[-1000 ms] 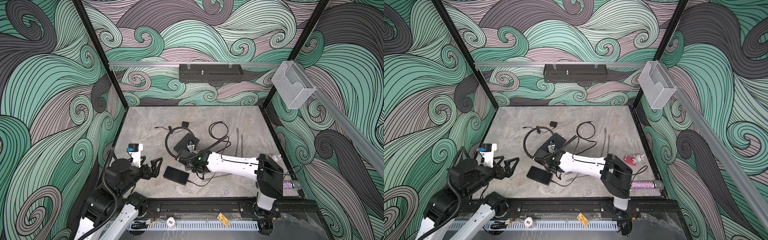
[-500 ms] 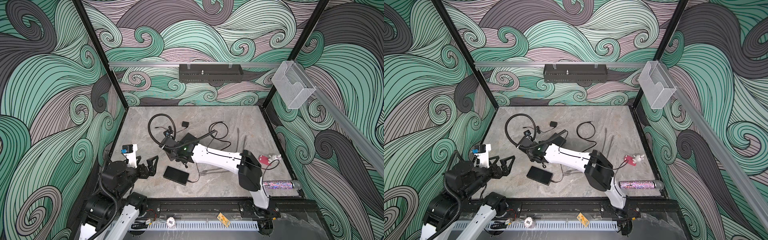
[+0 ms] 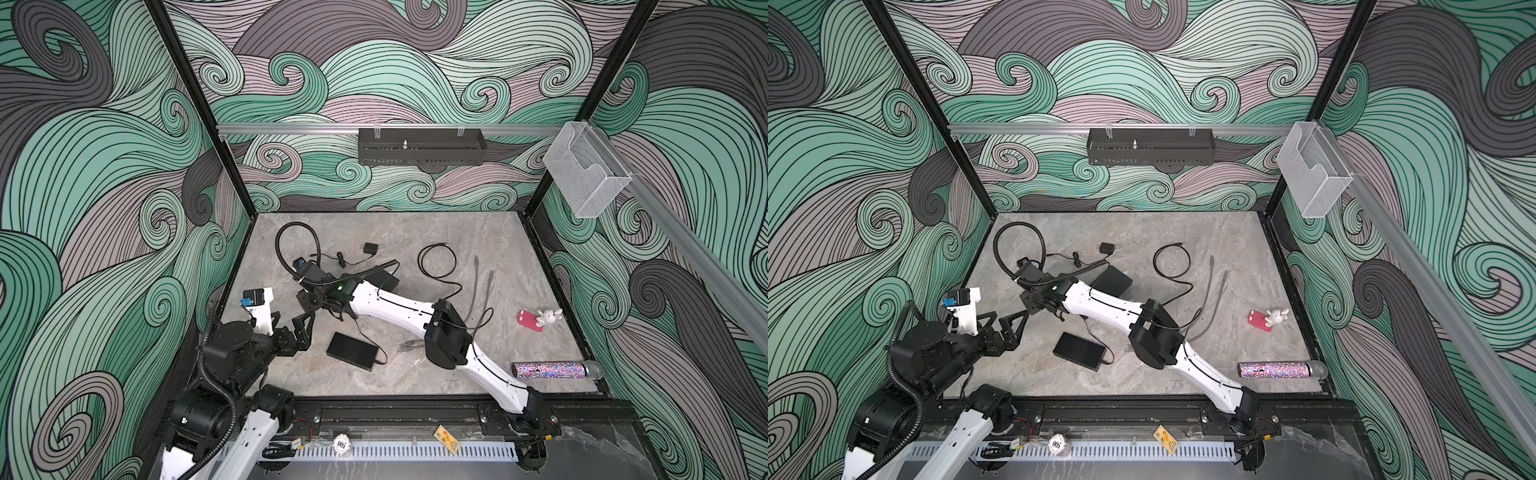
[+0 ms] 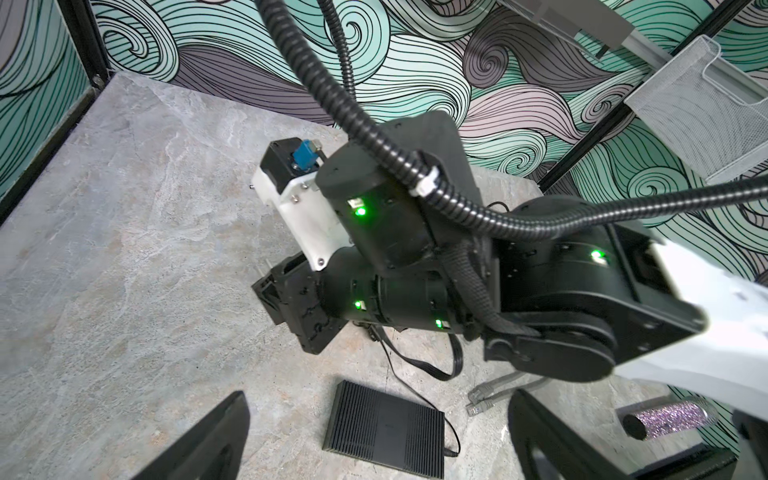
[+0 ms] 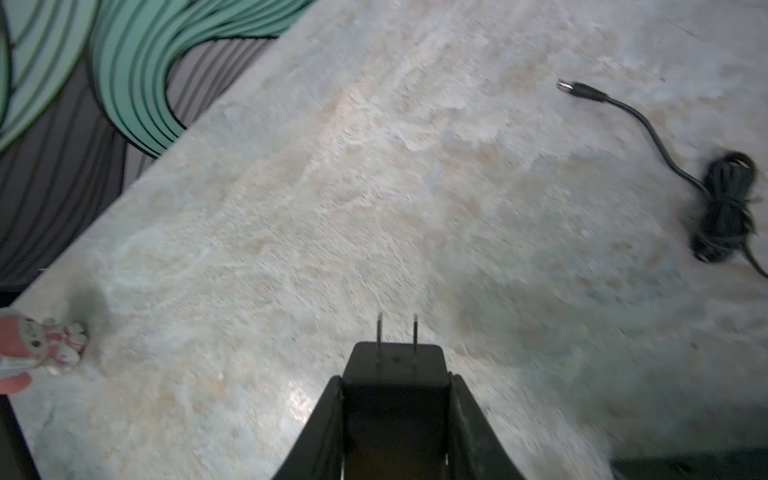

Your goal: Insert the plug into the switch port

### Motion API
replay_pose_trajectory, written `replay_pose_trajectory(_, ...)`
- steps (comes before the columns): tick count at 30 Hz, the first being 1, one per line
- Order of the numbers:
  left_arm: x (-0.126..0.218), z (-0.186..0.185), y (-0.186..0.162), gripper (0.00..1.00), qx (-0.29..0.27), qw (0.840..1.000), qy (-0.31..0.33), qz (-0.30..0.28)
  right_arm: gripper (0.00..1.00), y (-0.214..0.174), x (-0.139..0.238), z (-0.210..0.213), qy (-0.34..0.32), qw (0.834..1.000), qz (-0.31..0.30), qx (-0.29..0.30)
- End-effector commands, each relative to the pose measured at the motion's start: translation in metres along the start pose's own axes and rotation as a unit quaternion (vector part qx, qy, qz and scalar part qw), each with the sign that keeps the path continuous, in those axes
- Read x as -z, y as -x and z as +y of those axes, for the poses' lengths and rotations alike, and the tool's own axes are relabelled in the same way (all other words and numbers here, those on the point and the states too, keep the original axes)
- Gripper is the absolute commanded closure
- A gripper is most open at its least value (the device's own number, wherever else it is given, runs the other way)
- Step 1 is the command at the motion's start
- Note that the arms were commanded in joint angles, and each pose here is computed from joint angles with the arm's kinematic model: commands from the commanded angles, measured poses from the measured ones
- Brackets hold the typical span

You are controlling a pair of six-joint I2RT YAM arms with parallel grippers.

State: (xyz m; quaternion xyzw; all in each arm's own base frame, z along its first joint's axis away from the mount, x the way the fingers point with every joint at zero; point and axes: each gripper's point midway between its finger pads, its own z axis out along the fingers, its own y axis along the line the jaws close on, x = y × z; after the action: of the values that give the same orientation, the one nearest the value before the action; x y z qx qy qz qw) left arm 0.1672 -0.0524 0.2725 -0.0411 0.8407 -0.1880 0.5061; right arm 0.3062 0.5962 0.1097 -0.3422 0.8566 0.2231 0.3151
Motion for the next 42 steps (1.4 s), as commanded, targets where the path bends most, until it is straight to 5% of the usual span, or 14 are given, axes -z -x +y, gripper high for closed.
replay_pose_trajectory(1,-0.004,0.005,0.001,0.01,0.003,1.0,0.018,0.006,0.7,0.012,-0.016,-0.001,0.036,0.999,-0.013,-0.012)
replay_pose_trajectory(14,-0.012,0.014,-0.001,0.02,0.011,0.999,0.044,0.022,0.68,0.011,-0.063,-0.022,0.043,0.998,-0.055,0.009)
replay_pose_trajectory(16,-0.012,0.016,-0.001,0.01,0.013,0.998,0.049,0.023,0.5,0.011,-0.062,-0.022,0.048,0.997,-0.052,0.016)
replay_pose_trajectory(19,-0.015,0.018,-0.002,0.01,0.015,0.998,0.056,0.028,0.39,0.015,-0.053,-0.019,0.054,0.997,-0.05,0.03)
replay_pose_trajectory(30,-0.017,0.02,-0.001,0.01,0.015,0.997,0.063,0.031,0.34,0.049,0.073,-0.052,0.034,0.993,-0.113,-0.007)
replay_pose_trajectory(36,-0.02,0.021,-0.002,0.01,0.017,0.997,0.067,0.037,0.32,0.01,0.138,-0.126,-0.032,0.989,-0.124,-0.081)
replay_pose_trajectory(42,-0.029,0.016,-0.009,0.01,0.019,0.997,0.051,0.058,0.32,0.023,0.173,-0.221,-0.04,0.971,-0.123,-0.2)
